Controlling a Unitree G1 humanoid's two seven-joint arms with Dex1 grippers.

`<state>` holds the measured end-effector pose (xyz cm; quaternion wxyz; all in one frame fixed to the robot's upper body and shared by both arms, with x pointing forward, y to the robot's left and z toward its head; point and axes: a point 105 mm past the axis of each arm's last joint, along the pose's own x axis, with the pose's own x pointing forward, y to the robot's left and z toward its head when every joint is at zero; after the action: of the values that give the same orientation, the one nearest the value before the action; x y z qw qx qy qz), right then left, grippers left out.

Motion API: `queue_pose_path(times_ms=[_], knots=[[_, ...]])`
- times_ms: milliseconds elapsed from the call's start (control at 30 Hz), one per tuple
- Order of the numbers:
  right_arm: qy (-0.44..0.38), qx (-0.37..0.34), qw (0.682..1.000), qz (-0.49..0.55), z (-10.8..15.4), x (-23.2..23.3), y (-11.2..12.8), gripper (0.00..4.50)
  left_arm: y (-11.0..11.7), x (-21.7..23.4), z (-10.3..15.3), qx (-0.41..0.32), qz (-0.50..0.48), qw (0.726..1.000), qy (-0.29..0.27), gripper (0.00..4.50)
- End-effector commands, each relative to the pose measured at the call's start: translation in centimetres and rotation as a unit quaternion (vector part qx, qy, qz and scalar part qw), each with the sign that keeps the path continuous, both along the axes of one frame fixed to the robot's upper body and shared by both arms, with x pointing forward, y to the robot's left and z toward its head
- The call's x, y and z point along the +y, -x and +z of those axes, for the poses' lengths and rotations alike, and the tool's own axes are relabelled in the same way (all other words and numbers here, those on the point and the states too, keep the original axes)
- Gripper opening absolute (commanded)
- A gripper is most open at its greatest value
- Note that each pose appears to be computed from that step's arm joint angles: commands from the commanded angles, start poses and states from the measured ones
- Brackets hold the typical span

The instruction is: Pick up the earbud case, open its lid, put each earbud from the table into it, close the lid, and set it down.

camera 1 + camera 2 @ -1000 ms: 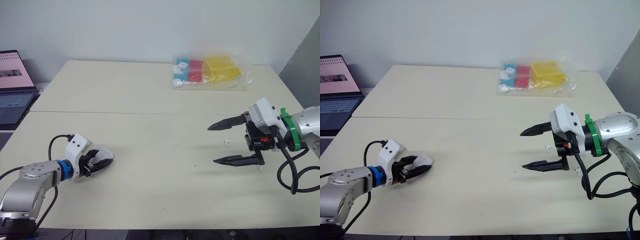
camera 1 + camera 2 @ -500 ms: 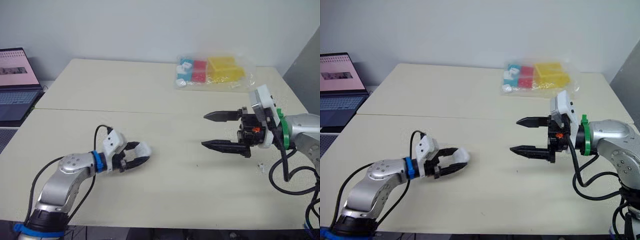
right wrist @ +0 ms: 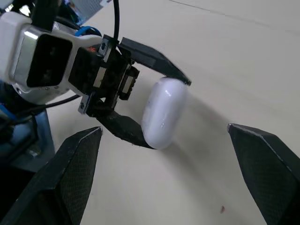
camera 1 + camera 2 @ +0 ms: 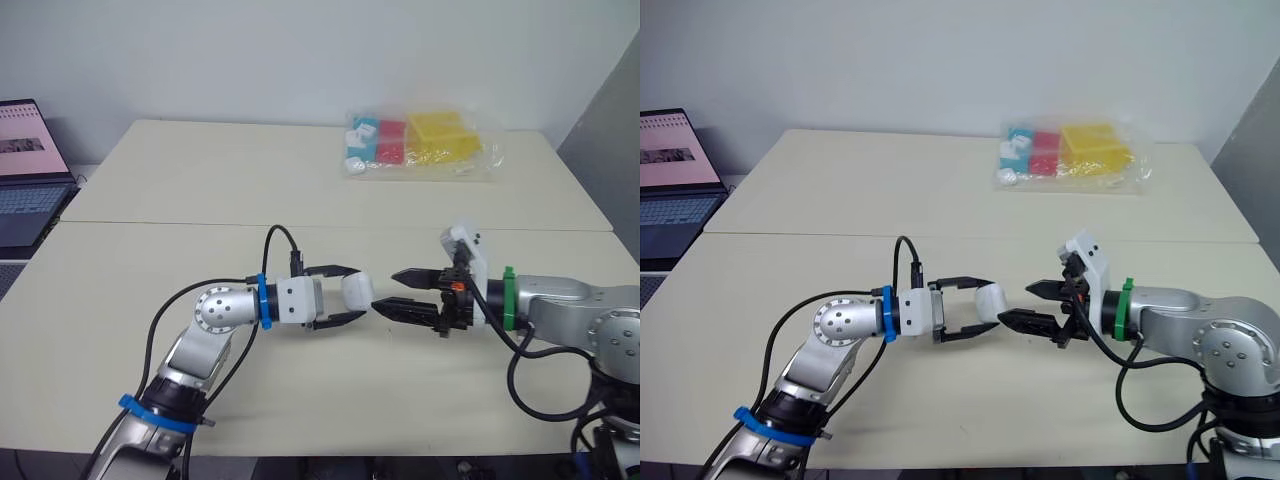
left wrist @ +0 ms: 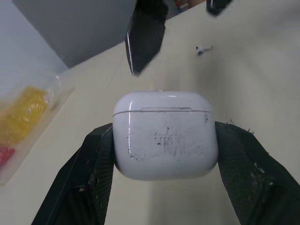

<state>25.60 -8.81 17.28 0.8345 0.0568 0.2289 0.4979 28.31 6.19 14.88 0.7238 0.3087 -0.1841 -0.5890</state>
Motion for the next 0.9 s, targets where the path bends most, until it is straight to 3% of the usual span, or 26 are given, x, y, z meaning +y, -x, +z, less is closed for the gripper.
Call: queue_pose_path(times_ms=[33, 533, 667, 900], knots=[[-0.02, 0.01, 1.0, -0.012, 0.5, 0.3, -0.5, 4.5, 0.2, -0.3, 0.9, -0.025, -0.014, 1.0, 0.011, 2.78], [-0.065, 0.061, 0.996, 0.014, -0.2, 2.2, -0.6, 4.5, 0.8, -0.8, 1.3, -0.036, -0.026, 0.999, 0.026, 2.78], [-0.069, 0.069, 0.995, 0.02, -0.2, 2.3, -0.6, 3.58, 0.8, -0.9, 1.8, -0.038, -0.023, 0.998, 0.038, 2.78], [-0.067, 0.076, 0.994, 0.035, -0.3, 2.6, -0.3, 0.97, 0.8, -1.1, 2.1, -0.042, -0.022, 0.998, 0.045, 2.78]])
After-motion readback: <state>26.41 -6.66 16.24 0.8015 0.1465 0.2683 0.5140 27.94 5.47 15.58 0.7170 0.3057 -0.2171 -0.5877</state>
